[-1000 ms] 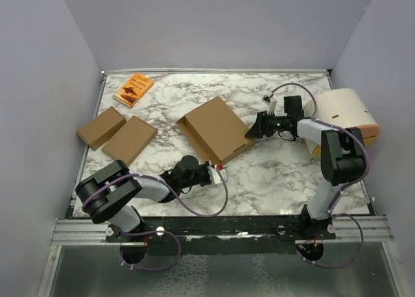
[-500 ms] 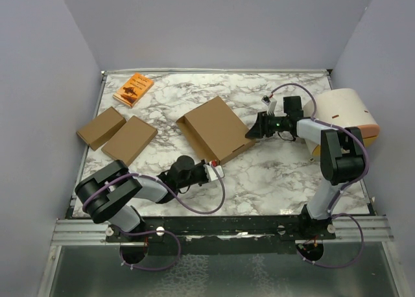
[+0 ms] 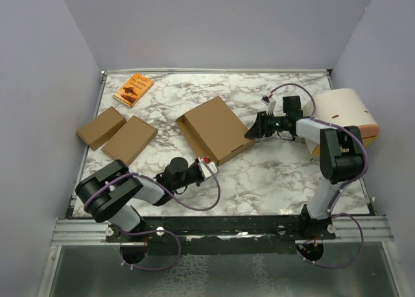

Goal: Fold the paper box

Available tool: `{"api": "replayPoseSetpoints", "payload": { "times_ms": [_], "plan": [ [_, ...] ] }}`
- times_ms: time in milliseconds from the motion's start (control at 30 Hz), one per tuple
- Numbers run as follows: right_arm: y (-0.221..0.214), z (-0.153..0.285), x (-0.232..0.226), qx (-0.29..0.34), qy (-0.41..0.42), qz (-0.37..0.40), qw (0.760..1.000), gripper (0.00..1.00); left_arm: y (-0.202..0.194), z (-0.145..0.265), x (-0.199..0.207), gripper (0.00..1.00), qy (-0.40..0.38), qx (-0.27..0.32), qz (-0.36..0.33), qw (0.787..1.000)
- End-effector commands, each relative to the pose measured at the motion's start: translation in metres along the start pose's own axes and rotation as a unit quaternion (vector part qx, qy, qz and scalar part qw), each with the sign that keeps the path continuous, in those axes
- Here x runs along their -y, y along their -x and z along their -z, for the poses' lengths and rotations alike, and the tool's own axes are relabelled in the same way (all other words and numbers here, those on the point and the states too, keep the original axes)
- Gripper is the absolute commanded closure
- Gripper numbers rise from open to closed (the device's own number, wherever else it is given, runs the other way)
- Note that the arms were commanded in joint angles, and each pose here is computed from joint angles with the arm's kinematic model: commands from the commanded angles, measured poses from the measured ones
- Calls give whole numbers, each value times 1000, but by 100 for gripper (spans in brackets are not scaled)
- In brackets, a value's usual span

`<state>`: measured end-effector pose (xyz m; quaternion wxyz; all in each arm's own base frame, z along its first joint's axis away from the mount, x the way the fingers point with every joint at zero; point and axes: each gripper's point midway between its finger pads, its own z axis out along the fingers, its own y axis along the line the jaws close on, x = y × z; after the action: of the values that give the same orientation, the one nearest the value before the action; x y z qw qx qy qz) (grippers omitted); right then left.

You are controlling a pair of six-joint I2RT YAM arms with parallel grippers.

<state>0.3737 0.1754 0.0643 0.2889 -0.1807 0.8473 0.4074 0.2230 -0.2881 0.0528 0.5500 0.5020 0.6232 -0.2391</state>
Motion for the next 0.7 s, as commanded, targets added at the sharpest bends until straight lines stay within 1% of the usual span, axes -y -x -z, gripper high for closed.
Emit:
{"api": "replayPoseSetpoints", "payload": {
  "times_ms": [0,400,667],
  "plan": [
    [-13,-3,26,-19,-48,-9,999,56,-4,4,4,100,-3,6,29,1000],
    [-15,-4,27,-22,-50,-12,998,56,-7,6,-1,100,15,27,74,997],
    [-16,-5,28,-24,-49,-14,998,56,-9,10,-5,100,29,37,89,995]
  ]
}}
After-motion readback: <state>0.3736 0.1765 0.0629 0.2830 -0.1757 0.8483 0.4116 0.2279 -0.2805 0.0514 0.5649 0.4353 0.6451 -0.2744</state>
